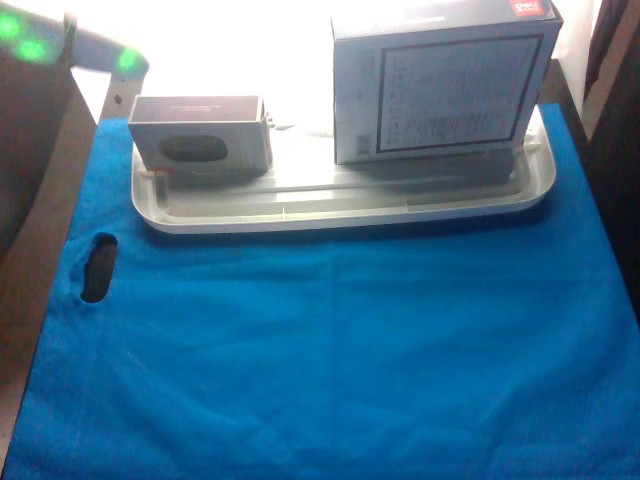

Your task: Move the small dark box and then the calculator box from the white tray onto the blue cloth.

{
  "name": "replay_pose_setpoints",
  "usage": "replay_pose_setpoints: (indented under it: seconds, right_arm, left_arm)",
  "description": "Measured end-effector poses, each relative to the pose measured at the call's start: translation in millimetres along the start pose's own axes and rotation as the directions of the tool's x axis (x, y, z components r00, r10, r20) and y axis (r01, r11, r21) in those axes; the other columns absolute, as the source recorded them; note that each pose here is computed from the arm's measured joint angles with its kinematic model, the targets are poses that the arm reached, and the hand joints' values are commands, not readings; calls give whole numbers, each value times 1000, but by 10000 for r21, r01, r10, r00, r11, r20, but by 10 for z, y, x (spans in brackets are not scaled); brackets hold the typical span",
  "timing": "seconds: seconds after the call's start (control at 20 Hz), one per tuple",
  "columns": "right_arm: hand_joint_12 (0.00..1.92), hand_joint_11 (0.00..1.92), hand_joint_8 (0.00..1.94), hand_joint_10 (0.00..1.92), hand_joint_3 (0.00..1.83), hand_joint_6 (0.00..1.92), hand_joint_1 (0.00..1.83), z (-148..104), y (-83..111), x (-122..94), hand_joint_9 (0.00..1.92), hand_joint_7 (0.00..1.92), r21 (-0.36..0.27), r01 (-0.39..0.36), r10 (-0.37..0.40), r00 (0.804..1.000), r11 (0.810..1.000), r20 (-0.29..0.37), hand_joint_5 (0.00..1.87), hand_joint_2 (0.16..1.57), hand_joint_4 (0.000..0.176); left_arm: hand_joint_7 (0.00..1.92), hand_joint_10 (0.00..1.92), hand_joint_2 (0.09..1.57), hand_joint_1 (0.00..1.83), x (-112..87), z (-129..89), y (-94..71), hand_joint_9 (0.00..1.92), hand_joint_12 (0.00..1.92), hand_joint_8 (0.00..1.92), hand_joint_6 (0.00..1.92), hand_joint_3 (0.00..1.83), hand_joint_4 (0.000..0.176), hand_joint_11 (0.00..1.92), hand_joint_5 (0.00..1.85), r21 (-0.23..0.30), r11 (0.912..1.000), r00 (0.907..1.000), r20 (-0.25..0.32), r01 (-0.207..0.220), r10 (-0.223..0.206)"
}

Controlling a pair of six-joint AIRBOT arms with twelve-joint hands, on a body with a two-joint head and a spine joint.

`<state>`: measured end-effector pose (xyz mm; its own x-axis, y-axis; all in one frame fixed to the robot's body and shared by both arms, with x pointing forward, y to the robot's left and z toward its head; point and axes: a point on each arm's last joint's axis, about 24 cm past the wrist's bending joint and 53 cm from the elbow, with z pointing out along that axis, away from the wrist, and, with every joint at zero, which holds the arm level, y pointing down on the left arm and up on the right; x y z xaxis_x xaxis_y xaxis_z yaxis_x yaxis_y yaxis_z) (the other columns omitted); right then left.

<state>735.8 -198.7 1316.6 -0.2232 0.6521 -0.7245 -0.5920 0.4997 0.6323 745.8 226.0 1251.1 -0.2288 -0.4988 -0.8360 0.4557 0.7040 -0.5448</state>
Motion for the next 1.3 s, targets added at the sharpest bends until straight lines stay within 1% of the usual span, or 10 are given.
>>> replay_pose_setpoints:
  seconds: [0.15, 0.2, 0.45, 0.5, 0.6, 0.7, 0.8, 1.05, 1.2, 1.3]
  right_arm:
    - [0, 0, 0, 0, 9, 0, 690, 5, 1, 5, 0, 0, -6, -9, 9, 10000, 10000, -4, 0, 757, 70]
    - [0, 0, 0, 0, 12, 0, 717, 5, 1, 5, 0, 0, -6, -12, 12, 10000, 10000, -2, 0, 769, 77]
    - [20, 48, 0, 0, 4, 0, 856, 17, 8, 24, 0, 0, -29, -16, 16, 10000, 10000, -33, 0, 774, 70]
    - [21, 51, 0, 0, 0, 0, 859, 22, 10, 32, 0, 0, -38, -28, 28, 10000, 10000, -42, 0, 758, 74]
    - [34, 83, 0, 3, 0, 4, 884, 42, 4, 44, 8, 0, -45, -35, 34, 10000, 10000, -49, 10, 748, 49]
    - [50, 124, 0, 13, 8, 9, 922, 62, 17, 73, 37, 0, -86, -62, 61, 9999, 9999, -86, 28, 779, 32]
    - [63, 155, 0, 12, 0, 1, 922, 67, 19, 81, 44, 0, -96, -71, 70, 9999, 9999, -97, 13, 745, 1]
    - [74, 168, 0, 11, 0, 7, 881, 82, 19, 98, 66, 0, -97, -97, 96, 9999, 9999, -113, 38, 721, 40]
    - [60, 122, 0, 1, 0, 12, 845, 82, 16, 96, 25, 0, -94, -87, 85, 9999, 9999, -112, 40, 725, 8]
    - [64, 124, 6, 9, 0, 24, 838, 86, 20, 101, 47, 17, -108, -93, 92, 9999, 9999, -117, 81, 685, 42]
  left_arm:
    - [0, 0, 813, 442, -3, 51, -50, 0, 31, 0, 0, 19, 69, 72, 0, 162, 9998, 9997, -192, -115, 119]
    - [0, 0, 761, 428, -16, 101, -44, 0, 5, 0, 0, 0, 96, 14, 0, 161, 9999, 9995, -301, -25, 30]
    - [0, 0, 860, 281, 121, 200, -10, 0, 0, 0, 0, 11, 19, 0, 0, -95, 9976, 9891, -1313, -690, 672]
    - [0, 0, 887, 267, 186, 208, 0, 0, 0, 0, 0, 16, 44, 0, 0, -112, 9945, 9823, -1574, -1042, 1012]
    - [0, 13, 868, 382, 226, 224, -11, 33, 14, 0, 0, 2, 16, 33, 0, -97, 9916, 9745, -1864, -1287, 1246]
    - [0, 15, 842, 475, 315, 262, 12, 49, 17, 0, 0, 0, 55, 43, 0, -142, 9908, 9664, -2231, -1343, 1278]
    - [5, 2, 839, 506, 495, 313, -1, 21, 16, 2, 5, 0, 50, 42, 14, -93, 9882, 9505, -2752, -1526, 1442]
    - [139, 13, 876, 555, 849, 359, -7, 96, 54, 11, 1, 2, 71, 101, 37, 101, 9865, 9165, -3686, -1633, 1555]
    - [193, 11, 863, 545, 1027, 325, 127, 253, 200, 0, 0, 2, 55, 122, 18, -112, 9842, 8981, -4108, -1770, 1568]
    - [183, 5, 874, 558, 1106, 327, 195, 253, 497, 1, 2, 0, 60, 9, 16, -228, 9832, 8899, -4294, -1811, 1540]
